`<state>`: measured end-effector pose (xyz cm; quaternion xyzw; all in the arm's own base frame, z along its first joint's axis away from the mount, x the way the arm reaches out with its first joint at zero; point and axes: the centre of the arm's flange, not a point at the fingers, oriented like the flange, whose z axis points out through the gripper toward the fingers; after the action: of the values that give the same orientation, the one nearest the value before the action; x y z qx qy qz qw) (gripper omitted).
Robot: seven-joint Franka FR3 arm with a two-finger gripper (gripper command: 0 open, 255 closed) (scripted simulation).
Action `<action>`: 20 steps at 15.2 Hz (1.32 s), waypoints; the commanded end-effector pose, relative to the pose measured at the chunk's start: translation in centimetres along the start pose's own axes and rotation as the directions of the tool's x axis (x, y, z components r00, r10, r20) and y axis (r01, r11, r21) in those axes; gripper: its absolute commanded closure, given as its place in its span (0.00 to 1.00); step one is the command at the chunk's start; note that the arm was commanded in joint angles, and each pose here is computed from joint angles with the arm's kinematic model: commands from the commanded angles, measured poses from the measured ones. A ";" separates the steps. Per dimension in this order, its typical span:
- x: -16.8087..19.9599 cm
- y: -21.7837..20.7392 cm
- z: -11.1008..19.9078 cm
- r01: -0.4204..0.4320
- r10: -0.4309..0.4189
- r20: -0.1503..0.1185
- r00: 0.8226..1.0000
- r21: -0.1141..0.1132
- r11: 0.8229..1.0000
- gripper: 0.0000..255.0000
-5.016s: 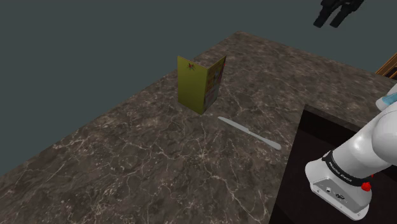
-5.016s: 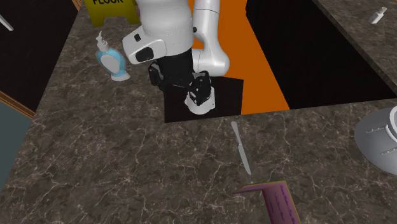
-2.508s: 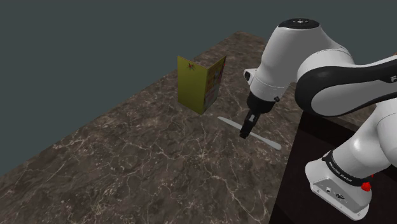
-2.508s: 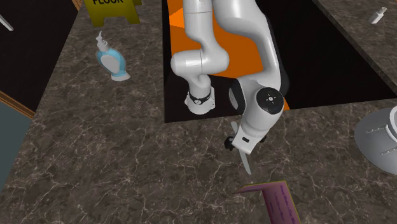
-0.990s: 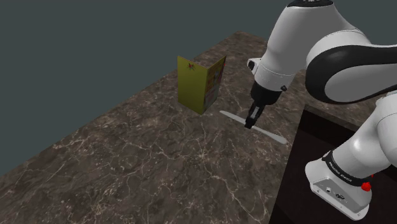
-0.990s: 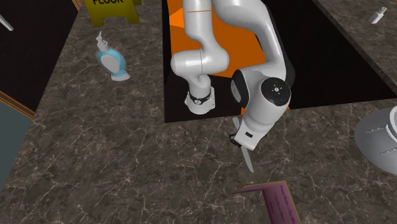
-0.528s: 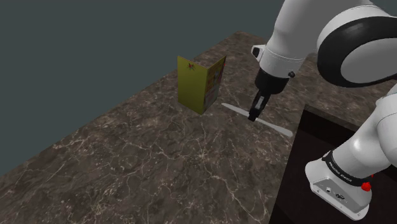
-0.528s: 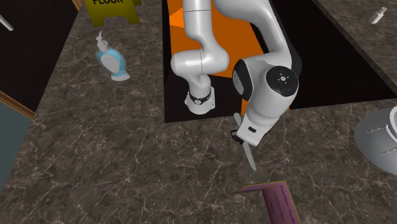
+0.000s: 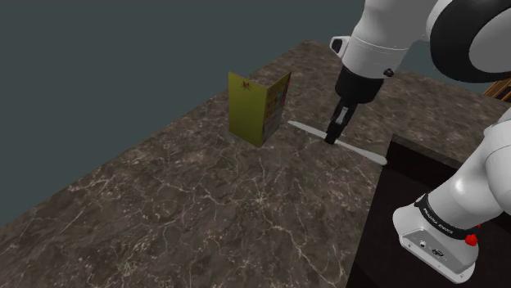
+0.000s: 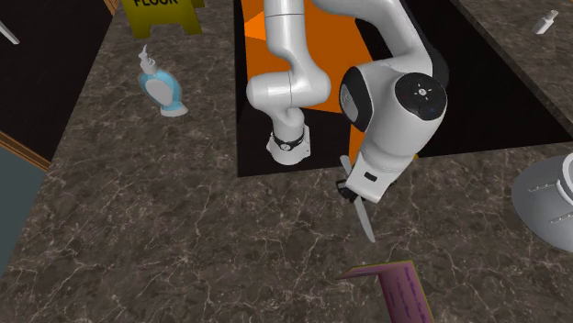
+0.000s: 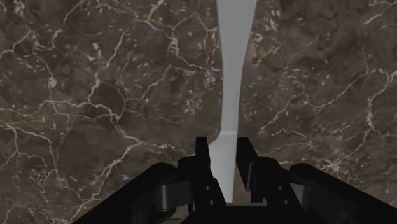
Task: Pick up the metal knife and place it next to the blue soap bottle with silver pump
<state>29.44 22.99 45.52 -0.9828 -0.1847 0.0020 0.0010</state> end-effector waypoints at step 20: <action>-0.2 -0.1 -11.2 0.000 0.000 0.000 1.000 0.000 1.000 1.00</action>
<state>29.28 23.05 56.31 -0.9828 -0.1847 0.0020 0.0010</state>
